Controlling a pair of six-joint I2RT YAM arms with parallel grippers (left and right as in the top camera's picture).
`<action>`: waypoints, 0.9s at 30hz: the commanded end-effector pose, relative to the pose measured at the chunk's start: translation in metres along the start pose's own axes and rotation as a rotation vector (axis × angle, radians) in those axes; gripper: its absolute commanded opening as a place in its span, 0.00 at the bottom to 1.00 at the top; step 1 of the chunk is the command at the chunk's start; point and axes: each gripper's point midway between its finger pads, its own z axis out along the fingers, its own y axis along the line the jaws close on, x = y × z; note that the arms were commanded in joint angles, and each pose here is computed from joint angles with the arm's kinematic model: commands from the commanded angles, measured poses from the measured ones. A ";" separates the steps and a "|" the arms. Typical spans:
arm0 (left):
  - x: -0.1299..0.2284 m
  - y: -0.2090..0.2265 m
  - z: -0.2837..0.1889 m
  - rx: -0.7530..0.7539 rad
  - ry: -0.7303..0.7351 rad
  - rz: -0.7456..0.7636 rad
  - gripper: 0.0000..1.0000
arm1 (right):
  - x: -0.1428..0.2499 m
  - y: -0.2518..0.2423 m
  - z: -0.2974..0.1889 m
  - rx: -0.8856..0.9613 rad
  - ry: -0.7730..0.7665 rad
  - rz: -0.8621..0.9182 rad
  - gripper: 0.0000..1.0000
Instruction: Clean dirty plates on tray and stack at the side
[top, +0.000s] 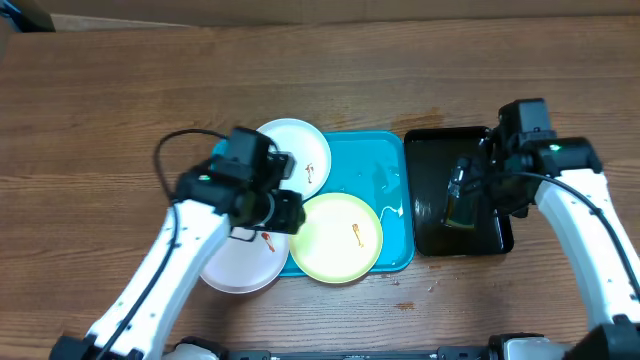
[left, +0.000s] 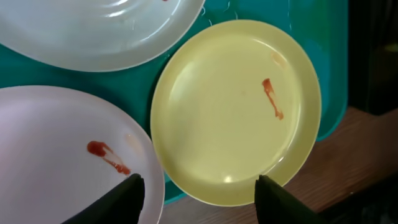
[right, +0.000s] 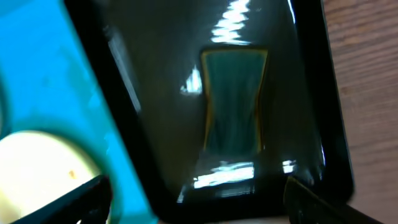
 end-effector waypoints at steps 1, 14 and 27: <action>0.000 0.010 0.022 -0.103 0.022 -0.031 0.60 | -0.003 -0.011 0.024 0.067 0.000 0.022 0.89; -0.001 0.019 0.073 -0.136 0.112 -0.042 0.64 | -0.034 -0.024 0.090 0.162 -0.050 0.012 0.91; -0.008 0.020 0.084 -0.159 0.090 -0.036 0.56 | -0.019 -0.032 0.106 0.194 0.032 0.002 0.65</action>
